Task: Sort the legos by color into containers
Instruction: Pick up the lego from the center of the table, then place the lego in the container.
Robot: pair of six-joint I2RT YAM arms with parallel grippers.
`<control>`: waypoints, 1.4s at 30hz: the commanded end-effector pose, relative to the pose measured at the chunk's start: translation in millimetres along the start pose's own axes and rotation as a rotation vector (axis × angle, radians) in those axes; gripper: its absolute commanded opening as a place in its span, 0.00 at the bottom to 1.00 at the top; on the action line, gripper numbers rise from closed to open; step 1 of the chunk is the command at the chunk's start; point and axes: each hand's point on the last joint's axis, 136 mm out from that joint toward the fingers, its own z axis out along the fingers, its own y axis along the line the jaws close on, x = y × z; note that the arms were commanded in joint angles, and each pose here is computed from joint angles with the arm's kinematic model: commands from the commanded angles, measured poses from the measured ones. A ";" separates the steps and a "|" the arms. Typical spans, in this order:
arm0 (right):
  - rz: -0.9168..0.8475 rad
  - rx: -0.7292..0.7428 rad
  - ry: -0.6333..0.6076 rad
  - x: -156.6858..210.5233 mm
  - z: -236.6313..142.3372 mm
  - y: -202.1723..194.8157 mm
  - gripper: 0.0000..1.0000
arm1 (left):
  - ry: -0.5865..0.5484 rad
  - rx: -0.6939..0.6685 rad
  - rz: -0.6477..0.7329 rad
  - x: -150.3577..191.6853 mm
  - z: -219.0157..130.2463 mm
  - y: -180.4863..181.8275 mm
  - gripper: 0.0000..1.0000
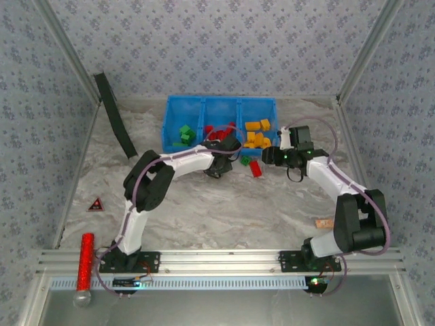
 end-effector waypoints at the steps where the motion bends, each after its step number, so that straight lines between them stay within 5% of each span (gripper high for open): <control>1: 0.013 -0.012 0.003 0.3 -7.0 5.0 0.56 | 0.208 -0.090 0.103 59.8 -18.4 42.6 0.20; 8: 0.020 0.043 0.002 5.5 -17.4 2.2 0.56 | 0.149 -0.070 0.203 49.5 -76.9 63.0 0.18; 16: -0.019 0.074 0.090 34.9 -11.1 8.0 0.56 | -0.060 -0.003 0.231 -38.7 -136.7 68.4 0.18; 23: -0.055 0.103 0.127 46.3 -5.8 14.5 0.58 | -0.133 0.083 0.203 -124.0 -158.6 75.2 0.19; 30: -0.117 0.158 0.180 52.3 7.5 11.0 0.62 | -0.041 0.143 0.246 -166.5 -119.8 74.3 0.20; 42: -0.143 0.211 0.212 65.6 14.4 9.5 0.63 | 0.049 0.091 0.193 -192.1 -27.6 88.3 0.20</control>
